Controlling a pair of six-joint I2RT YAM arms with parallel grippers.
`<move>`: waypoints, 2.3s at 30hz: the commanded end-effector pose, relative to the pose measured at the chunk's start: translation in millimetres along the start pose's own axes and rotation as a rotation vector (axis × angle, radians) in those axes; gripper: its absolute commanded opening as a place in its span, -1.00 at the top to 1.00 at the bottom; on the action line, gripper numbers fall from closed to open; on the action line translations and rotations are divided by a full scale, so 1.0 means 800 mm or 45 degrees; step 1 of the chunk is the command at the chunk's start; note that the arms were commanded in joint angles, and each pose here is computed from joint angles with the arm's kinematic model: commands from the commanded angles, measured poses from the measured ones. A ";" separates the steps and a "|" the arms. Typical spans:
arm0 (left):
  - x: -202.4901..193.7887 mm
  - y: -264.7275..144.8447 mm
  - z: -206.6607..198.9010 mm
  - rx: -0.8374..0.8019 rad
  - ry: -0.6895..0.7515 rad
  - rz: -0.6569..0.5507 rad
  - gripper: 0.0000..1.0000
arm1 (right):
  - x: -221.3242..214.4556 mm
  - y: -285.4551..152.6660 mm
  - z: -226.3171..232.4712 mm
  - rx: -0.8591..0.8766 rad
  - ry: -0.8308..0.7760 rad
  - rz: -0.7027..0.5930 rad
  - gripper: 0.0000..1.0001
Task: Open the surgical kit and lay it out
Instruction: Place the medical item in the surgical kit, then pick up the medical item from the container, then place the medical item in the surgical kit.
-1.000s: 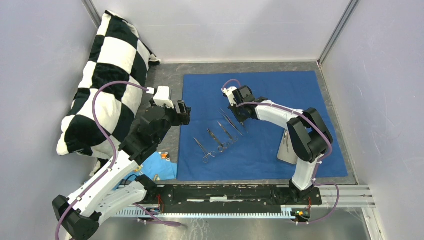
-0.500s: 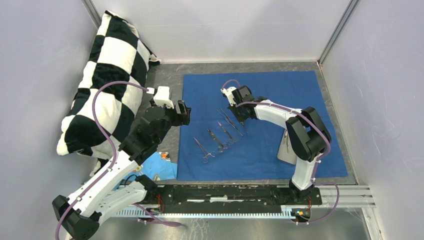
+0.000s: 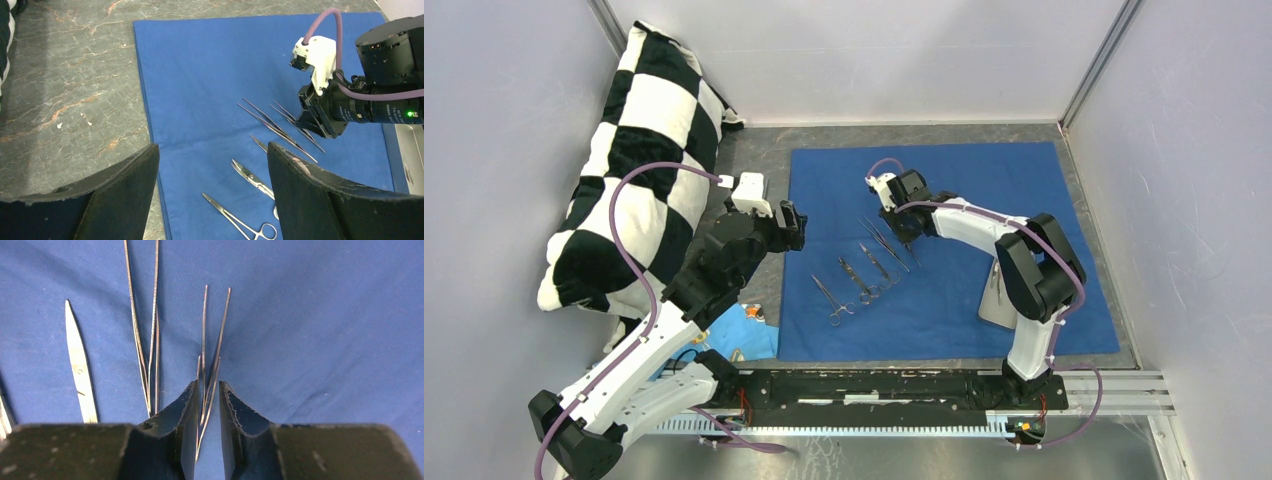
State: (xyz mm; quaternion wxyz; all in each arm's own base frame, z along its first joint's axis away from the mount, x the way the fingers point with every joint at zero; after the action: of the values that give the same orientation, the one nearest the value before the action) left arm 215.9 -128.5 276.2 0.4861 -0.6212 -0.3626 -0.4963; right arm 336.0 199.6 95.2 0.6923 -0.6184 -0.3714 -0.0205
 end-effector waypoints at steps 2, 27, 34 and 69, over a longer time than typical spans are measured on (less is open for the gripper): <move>0.010 0.001 -0.002 -0.030 0.025 -0.053 -0.70 | 0.041 -0.056 -0.004 -0.017 0.038 -0.146 0.41; 0.010 -0.003 -0.008 -0.090 0.012 -0.053 -0.75 | -0.200 -0.135 -0.149 -0.334 0.871 0.073 0.33; 0.009 -0.002 -0.008 -0.089 0.011 -0.051 -0.76 | -0.217 -0.130 -0.151 -0.404 0.870 0.131 0.46; 0.021 -0.047 -0.129 -1.381 -0.131 -0.100 -0.69 | -0.052 -0.211 0.008 1.014 0.301 -0.641 1.00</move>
State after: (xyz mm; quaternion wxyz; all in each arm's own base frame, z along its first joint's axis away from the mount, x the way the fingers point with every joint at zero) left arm 193.7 -187.3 278.4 0.2837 -0.7405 -0.2150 -0.5701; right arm 240.8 68.9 180.5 0.8139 -0.4218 -0.3069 -0.2557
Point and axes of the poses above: each gripper's point midway between its finger pads, its own y axis out along the fingers, its own z axis along the line the jaws close on, x = y × z, the point moved 7 cm from there along -y, back along the fingers, and after that the axes turned 9 degrees about y, right-handed, at the moved point
